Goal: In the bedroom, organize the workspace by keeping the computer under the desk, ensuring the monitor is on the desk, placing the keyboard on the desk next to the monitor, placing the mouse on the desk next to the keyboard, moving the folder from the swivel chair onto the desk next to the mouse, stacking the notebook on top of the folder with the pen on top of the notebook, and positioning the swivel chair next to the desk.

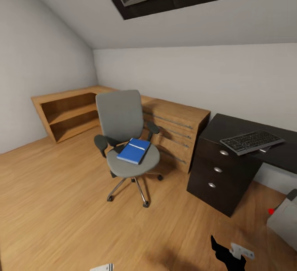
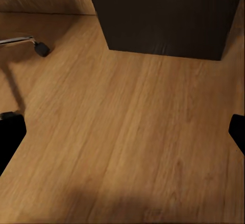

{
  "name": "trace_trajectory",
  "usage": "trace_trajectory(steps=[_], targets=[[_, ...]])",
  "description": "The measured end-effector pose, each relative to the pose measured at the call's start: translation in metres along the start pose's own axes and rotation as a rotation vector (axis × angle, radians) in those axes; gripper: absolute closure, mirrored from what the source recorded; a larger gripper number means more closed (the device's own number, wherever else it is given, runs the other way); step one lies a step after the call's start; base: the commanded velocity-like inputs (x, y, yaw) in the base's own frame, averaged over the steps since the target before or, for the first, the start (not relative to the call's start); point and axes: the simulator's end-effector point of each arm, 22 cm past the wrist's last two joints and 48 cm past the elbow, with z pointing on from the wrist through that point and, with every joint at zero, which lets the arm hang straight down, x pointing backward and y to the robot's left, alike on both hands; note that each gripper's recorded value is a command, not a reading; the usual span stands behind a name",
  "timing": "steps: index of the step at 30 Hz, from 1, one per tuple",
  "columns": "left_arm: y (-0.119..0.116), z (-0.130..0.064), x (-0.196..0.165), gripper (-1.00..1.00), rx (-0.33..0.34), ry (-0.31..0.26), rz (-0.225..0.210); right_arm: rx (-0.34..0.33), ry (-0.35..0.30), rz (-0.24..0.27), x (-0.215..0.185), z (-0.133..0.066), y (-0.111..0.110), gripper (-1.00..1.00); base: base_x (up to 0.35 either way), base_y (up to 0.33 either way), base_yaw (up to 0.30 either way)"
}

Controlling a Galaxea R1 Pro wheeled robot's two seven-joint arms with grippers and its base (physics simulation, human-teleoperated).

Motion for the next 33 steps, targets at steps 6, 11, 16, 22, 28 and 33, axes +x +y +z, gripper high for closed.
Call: trace_trajectory(steps=[6,11,16,22,28,33], targets=[[0.0,0.0,0.0,-1.0,0.0,0.0,0.001,-0.004,0.002,-0.008,0.001,0.0,0.001,-1.0,-0.09,0.055,-0.296],[0.0,0.0,0.0,-1.0,0.0,0.0,0.001,-0.008,0.004,-0.009,0.001,0.0,0.002,-1.0,-0.246,0.203,-0.296],[0.0,0.0,0.0,-1.0,0.001,0.0,0.001,-0.029,0.013,-0.043,0.004,0.0,0.007,-1.0,-0.229,0.187,-0.296],[-0.001,0.0,0.0,-1.0,0.003,-0.002,0.002,-0.061,0.026,-0.078,0.009,-0.001,0.019,-1.0,-0.07,0.044,-0.296],[-0.001,-0.006,-0.007,-1.0,0.003,-0.008,0.001,-0.083,0.033,-0.087,0.008,-0.005,0.033,-1.0,-0.016,0.01,-0.267],[-0.002,-0.013,-0.014,-1.0,0.002,-0.012,0.001,-0.089,0.037,-0.087,0.002,-0.01,0.039,-1.0,-0.003,0.002,-0.083]])
